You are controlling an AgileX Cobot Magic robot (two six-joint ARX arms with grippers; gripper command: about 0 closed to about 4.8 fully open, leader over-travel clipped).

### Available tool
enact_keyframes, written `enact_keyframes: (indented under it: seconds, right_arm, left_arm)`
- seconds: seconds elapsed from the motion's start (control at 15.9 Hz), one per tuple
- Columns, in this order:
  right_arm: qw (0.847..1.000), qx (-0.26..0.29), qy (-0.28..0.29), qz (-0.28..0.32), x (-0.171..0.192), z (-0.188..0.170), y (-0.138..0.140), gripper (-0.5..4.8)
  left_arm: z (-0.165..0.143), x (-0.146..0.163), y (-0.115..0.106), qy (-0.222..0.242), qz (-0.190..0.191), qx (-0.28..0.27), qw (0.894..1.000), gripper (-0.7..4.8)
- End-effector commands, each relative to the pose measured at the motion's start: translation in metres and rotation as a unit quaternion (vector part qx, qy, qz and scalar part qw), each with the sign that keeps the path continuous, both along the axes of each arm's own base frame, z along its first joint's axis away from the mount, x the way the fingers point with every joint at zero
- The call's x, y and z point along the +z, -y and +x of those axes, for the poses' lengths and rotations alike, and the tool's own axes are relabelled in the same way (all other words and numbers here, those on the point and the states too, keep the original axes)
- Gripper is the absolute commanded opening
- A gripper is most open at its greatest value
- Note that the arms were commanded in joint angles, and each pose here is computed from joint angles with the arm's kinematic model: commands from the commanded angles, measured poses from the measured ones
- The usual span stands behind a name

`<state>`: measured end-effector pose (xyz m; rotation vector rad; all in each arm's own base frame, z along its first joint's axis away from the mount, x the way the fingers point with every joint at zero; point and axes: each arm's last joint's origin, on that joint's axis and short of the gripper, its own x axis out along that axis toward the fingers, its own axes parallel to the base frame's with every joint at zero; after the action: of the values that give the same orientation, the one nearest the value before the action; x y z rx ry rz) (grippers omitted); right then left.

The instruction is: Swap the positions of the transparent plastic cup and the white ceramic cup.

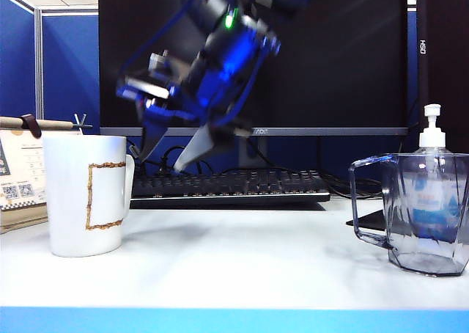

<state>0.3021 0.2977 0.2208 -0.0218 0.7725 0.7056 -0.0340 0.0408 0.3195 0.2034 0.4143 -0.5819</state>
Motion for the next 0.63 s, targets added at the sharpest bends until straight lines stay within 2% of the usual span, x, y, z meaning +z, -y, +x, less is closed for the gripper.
enact_keyframes:
  seconds: [0.06,0.25,0.38,0.5,0.63]
  right_arm:
    - [1.000,-0.008,0.006,-0.008,0.013,-0.005,0.005,2.74]
    - [1.000,-0.011,0.001,-0.028,0.030,-0.018,0.012,2.74]
    - [0.999,-0.003,0.027,-0.045,0.052,-0.034,0.017,2.61]
    - [0.994,0.005,0.091,-0.065,0.083,-0.059,0.020,2.50]
    - [0.978,0.012,0.196,-0.064,0.130,-0.103,0.024,2.36]
  left_arm:
    - [0.000,0.001,0.001,0.010,0.004,-0.006,1.000,-0.06]
    - [0.001,0.002,0.000,0.022,0.017,-0.003,1.000,-0.06]
    - [0.002,0.003,-0.001,0.037,0.025,0.023,0.999,-0.06]
    - [0.001,0.007,-0.004,0.070,0.011,0.043,0.997,-0.06]
    - [-0.006,0.013,-0.011,0.133,-0.049,0.048,0.989,-0.06]
